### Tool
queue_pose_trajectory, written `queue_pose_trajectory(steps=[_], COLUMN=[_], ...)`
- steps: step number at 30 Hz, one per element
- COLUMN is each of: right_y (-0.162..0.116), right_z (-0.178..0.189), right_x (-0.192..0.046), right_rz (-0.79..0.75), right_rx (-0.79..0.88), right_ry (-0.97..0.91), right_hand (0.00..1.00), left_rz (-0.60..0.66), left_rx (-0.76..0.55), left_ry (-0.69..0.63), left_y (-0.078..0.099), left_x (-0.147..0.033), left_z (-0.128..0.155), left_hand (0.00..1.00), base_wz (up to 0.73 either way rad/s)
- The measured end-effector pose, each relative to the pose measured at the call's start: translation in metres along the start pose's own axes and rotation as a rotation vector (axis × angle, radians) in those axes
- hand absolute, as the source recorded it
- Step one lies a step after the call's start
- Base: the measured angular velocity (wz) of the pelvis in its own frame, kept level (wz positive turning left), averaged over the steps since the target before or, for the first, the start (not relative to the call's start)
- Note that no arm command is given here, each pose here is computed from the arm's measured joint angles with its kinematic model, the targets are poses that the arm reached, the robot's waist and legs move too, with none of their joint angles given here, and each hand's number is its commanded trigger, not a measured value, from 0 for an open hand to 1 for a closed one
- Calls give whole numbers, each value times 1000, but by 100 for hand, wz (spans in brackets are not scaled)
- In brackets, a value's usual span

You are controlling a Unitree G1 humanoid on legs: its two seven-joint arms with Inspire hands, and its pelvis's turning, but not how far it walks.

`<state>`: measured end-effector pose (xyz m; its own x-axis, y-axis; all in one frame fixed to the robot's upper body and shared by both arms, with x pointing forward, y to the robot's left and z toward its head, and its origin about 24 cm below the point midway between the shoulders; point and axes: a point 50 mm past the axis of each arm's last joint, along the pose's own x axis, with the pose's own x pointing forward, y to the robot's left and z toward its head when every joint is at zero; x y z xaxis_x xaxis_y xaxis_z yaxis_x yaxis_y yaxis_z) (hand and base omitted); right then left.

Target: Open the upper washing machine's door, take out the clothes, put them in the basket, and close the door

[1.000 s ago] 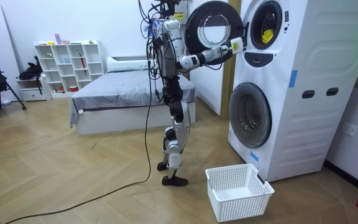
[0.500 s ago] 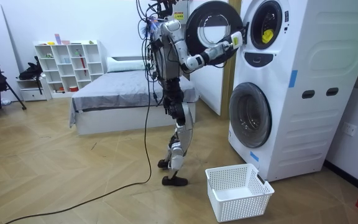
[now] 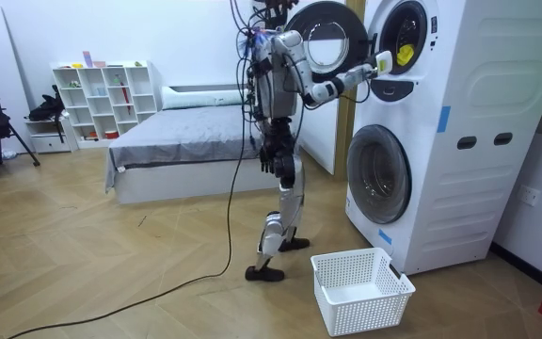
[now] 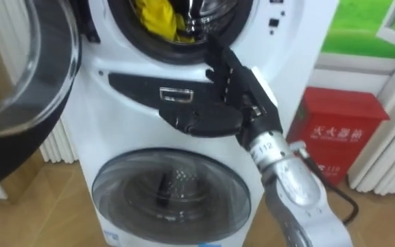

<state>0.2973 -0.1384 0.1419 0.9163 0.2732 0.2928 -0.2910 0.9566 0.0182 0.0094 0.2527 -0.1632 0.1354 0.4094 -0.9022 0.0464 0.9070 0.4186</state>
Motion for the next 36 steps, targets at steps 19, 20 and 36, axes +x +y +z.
queue_pose_trajectory(steps=[19,20,36], right_y=[-32,-30,-16], right_z=[-9,-9,0], right_x=[-26,-26,-19], right_rz=[-165,-154,-29], right_rx=[-115,-109,-61], right_ry=[31,29,31], right_hand=[0,0,0], left_rz=[52,48,3], left_rx=[13,15,-4], left_ry=[-219,-204,-33], left_y=[16,14,-2], left_x=[2,2,1], left_z=[70,64,13], left_hand=[0,0,0], base_wz=[12,0,0])
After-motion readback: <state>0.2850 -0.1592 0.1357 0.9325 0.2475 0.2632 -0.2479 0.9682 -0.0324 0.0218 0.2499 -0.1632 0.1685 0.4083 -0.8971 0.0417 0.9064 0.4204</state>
